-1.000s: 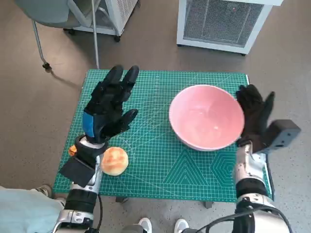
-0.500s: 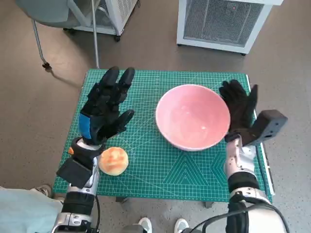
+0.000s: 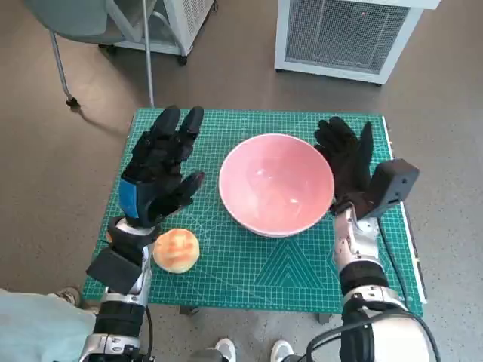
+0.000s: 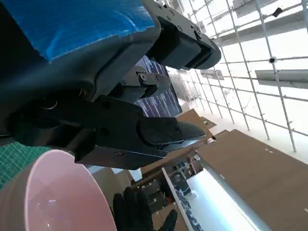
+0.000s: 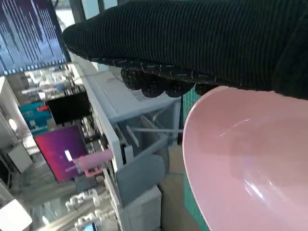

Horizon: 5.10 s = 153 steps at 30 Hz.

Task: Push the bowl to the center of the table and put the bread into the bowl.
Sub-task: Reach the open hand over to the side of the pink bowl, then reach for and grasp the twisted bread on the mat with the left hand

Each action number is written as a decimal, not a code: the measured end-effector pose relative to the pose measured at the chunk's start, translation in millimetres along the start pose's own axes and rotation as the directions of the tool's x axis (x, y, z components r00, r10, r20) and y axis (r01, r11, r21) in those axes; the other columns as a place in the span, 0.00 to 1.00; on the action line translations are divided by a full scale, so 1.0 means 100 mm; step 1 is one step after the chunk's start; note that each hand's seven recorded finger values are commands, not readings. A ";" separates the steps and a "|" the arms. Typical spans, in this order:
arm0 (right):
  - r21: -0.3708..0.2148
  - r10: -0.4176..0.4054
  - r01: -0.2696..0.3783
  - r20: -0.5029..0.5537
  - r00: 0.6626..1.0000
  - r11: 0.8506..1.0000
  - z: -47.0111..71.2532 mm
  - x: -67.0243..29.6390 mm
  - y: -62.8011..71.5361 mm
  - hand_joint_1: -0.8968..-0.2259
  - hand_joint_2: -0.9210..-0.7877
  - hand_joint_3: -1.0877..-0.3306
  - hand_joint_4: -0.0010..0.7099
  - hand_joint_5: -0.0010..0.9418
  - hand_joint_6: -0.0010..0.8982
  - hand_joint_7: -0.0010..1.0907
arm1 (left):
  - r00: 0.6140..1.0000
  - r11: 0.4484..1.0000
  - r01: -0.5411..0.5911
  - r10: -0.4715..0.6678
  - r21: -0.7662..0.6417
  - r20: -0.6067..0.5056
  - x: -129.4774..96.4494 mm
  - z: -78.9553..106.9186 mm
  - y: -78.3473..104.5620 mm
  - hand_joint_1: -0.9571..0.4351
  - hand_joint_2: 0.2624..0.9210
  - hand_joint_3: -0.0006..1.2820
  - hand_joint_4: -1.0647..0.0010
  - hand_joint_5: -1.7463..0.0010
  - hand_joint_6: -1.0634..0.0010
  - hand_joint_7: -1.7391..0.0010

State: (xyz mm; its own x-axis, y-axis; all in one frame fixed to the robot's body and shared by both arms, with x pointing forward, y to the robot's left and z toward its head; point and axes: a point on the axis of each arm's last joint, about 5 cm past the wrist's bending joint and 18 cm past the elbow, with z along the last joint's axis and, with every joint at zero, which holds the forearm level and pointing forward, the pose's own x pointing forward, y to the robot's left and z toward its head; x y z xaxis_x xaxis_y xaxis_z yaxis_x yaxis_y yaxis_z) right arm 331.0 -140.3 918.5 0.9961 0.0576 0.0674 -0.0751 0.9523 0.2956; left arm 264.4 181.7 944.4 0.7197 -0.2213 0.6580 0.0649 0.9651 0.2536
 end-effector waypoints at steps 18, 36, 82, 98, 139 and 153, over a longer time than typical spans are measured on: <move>-0.007 0.027 -0.026 0.088 0.996 1.000 0.11 0.042 0.03 0.75 0.00 0.61 0.44 0.00 0.21 0.32 | 1.000 0.999 -0.004 0.004 0.038 -0.002 -0.04 0.03 0.10 0.59 1.00 0.21 0.67 1.00 0.53 1.00; -0.314 0.269 -0.073 0.644 0.717 0.947 0.64 -0.192 0.03 0.71 0.00 0.56 0.51 0.02 0.02 0.65 | 0.939 0.858 0.339 -0.286 0.386 -0.188 -0.11 0.44 1.16 0.57 0.97 0.03 0.82 1.00 0.60 1.00; -0.389 0.379 -0.126 0.687 0.620 0.912 0.80 -0.488 0.20 0.70 0.00 0.56 0.49 0.01 0.00 0.72 | 0.510 0.248 0.860 -0.458 0.446 -0.728 -0.07 0.55 1.47 0.68 0.92 0.01 0.79 0.99 0.57 0.99; -0.390 0.381 -0.124 0.699 0.605 0.912 0.83 -0.517 0.20 0.71 0.00 0.56 0.49 0.01 0.00 0.72 | 0.630 0.381 0.753 -0.182 0.537 -0.754 -0.13 0.56 1.08 0.36 1.00 0.08 0.71 0.99 0.65 1.00; -0.365 0.341 -0.094 0.708 0.618 0.926 0.83 -0.568 0.18 0.71 0.00 0.58 0.48 0.02 0.00 0.71 | 0.504 0.420 0.749 0.140 0.512 -0.852 -0.37 0.49 0.65 0.20 1.00 0.18 0.72 1.00 0.75 1.00; -0.355 0.334 -0.096 0.706 0.625 0.930 0.82 -0.564 0.19 0.71 0.00 0.57 0.48 0.02 0.00 0.70 | 0.458 0.449 0.747 0.188 0.491 -0.869 -0.48 0.36 0.50 0.19 1.00 0.17 0.72 1.00 0.75 1.00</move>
State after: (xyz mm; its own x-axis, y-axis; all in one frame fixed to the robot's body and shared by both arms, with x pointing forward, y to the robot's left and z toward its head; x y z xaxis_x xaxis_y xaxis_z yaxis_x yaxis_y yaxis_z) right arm 269.5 -150.0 998.1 0.5640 0.1430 0.8133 -0.1487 0.9864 -0.0703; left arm 208.0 235.5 951.4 0.9425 0.2016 -0.2666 0.2271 0.1991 0.9533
